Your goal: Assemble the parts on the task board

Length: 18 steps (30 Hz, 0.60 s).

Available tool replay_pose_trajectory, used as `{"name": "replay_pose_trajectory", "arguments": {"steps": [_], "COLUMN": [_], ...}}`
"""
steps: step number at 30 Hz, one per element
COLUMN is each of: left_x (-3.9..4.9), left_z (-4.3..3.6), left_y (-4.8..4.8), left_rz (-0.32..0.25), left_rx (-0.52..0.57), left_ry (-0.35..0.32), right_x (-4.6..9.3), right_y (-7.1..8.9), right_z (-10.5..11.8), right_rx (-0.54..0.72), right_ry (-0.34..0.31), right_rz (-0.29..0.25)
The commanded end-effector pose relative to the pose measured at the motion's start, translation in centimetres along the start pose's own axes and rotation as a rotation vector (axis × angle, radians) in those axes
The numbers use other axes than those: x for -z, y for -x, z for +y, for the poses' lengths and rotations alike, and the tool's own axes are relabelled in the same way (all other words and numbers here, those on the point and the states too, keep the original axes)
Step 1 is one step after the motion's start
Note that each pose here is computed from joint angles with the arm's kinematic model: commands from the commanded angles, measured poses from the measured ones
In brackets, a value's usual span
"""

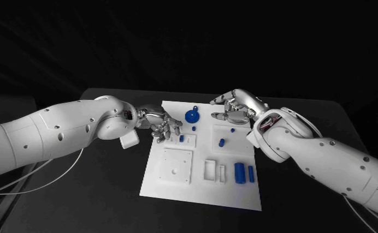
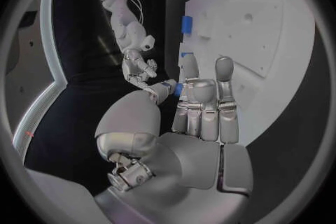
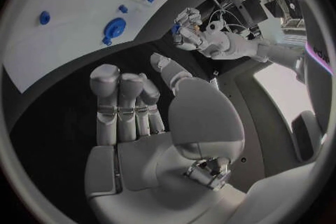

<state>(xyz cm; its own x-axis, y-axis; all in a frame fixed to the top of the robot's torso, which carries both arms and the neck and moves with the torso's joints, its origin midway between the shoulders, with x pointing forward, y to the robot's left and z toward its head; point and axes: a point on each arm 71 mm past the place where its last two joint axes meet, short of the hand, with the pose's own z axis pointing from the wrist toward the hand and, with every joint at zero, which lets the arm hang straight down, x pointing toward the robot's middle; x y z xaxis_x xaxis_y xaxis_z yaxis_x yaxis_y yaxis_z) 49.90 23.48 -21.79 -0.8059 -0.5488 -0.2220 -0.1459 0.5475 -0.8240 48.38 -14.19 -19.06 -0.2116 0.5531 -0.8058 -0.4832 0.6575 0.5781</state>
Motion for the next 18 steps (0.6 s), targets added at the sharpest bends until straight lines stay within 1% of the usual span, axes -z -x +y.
{"name": "replay_pose_trajectory", "arguments": {"steps": [1, 4, 8, 13, 18], "left_x": [0.23, 0.42, 0.61, 0.79, 0.93], "left_z": [-1.14, -1.34, -1.55, -1.77, -1.82], "left_y": [-0.68, -0.86, -1.18, -1.56, -1.84], "left_rz": [0.128, 0.173, 0.228, 0.287, 0.332], "left_rx": [0.136, 0.18, 0.213, 0.249, 0.261], "left_ry": [-0.143, -0.177, -0.205, -0.227, -0.232], "right_x": [0.2, 0.4, 0.6, 0.8, 0.9], "right_y": [-0.3, -1.1, -1.7, -2.1, -2.1], "right_z": [1.4, 2.2, 3.2, 4.0, 4.7], "right_rx": [0.049, 0.052, 0.051, 0.047, 0.03], "right_ry": [0.114, 0.153, 0.198, 0.233, 0.261], "right_rz": [-0.023, -0.012, -0.008, -0.011, -0.032]}}
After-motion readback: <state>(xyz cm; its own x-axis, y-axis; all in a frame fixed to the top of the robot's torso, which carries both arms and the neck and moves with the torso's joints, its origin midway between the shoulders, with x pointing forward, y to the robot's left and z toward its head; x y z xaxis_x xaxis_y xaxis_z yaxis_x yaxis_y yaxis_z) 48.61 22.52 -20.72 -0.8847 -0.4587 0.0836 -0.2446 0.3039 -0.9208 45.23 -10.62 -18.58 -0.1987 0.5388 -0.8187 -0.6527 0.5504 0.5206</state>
